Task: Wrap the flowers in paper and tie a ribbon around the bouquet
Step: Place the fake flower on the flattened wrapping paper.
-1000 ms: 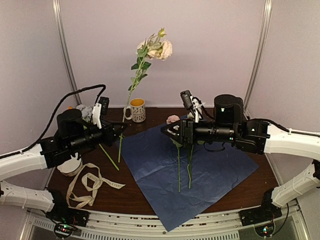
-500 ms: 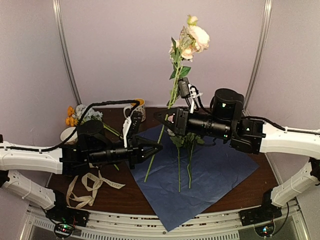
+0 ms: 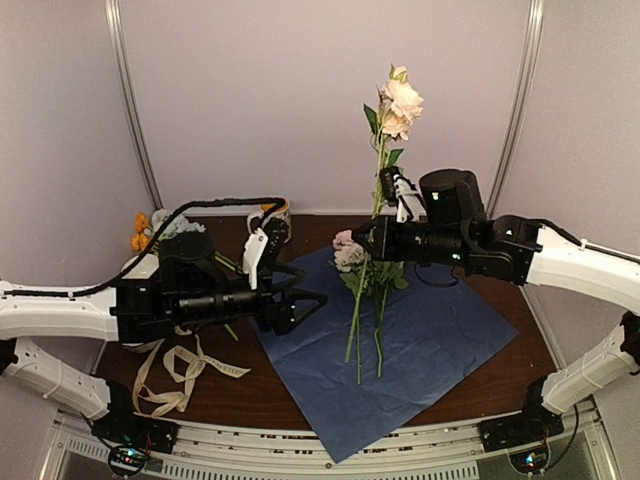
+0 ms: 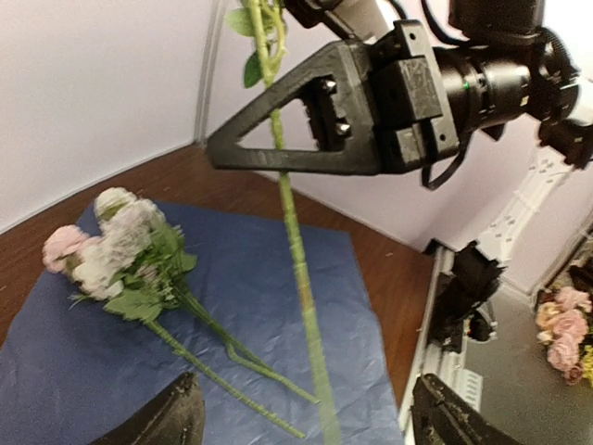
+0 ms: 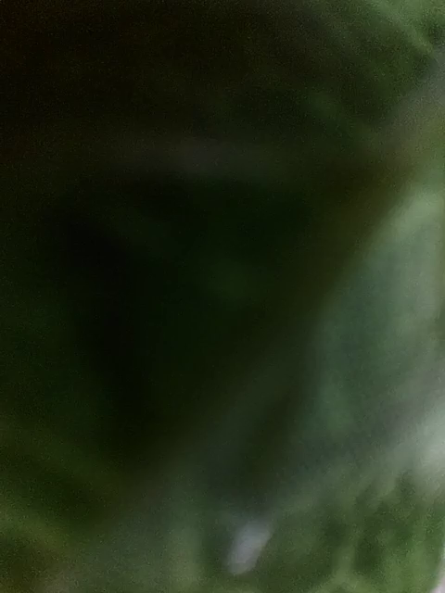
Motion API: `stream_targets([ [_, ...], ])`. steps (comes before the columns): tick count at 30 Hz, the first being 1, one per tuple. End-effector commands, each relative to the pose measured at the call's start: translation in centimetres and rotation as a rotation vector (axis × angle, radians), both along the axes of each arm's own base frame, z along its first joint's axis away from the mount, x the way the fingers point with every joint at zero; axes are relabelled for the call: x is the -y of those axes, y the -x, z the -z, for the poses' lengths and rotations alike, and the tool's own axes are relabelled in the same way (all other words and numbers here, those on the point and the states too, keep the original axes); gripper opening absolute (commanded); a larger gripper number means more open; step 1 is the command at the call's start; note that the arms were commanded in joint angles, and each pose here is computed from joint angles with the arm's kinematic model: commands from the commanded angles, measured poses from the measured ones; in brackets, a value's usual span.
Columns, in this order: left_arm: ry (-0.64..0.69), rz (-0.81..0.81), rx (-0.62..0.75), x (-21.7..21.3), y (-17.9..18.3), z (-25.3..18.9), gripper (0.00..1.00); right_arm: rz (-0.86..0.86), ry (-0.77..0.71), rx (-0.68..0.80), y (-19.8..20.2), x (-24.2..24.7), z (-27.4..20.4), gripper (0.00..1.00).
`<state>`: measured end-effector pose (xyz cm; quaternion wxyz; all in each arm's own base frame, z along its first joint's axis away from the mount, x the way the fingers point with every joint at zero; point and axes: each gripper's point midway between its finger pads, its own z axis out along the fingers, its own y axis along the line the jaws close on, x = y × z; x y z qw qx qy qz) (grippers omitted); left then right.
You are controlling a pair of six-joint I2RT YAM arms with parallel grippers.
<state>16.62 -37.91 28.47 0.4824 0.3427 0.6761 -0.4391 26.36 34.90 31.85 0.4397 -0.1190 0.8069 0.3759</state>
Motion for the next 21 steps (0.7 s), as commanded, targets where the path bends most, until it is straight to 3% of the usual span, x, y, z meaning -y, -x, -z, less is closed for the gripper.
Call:
stream_targets([
  [1,-0.273,-0.296,0.011,-3.1,-4.8,2.2,0.8,0.116,0.279,-0.204,-2.7,3.8,8.9,0.0],
  [5,-0.46,-0.426,-0.091,-5.3,-7.5,6.2,0.81,0.106,0.278,-0.313,-5.1,3.1,13.8,0.0],
  [10,-0.505,-0.51,-0.245,-8.4,-9.6,10.5,0.81,0.172,0.424,-0.333,-8.2,2.8,16.2,0.02],
  [13,-0.528,-0.566,-0.293,-10.5,-10.5,12.5,0.81,0.25,0.535,-0.339,-9.5,3.9,17.6,0.17],
  [16,-0.567,-0.638,-0.323,-12.8,-11.5,14.2,0.81,0.324,0.611,-0.33,-10.4,5.2,18.6,0.39],
  [21,-0.638,-0.809,-0.384,-17.9,-14.1,15.8,0.82,0.348,0.607,-0.33,-10.2,5.6,18.4,0.44],
])
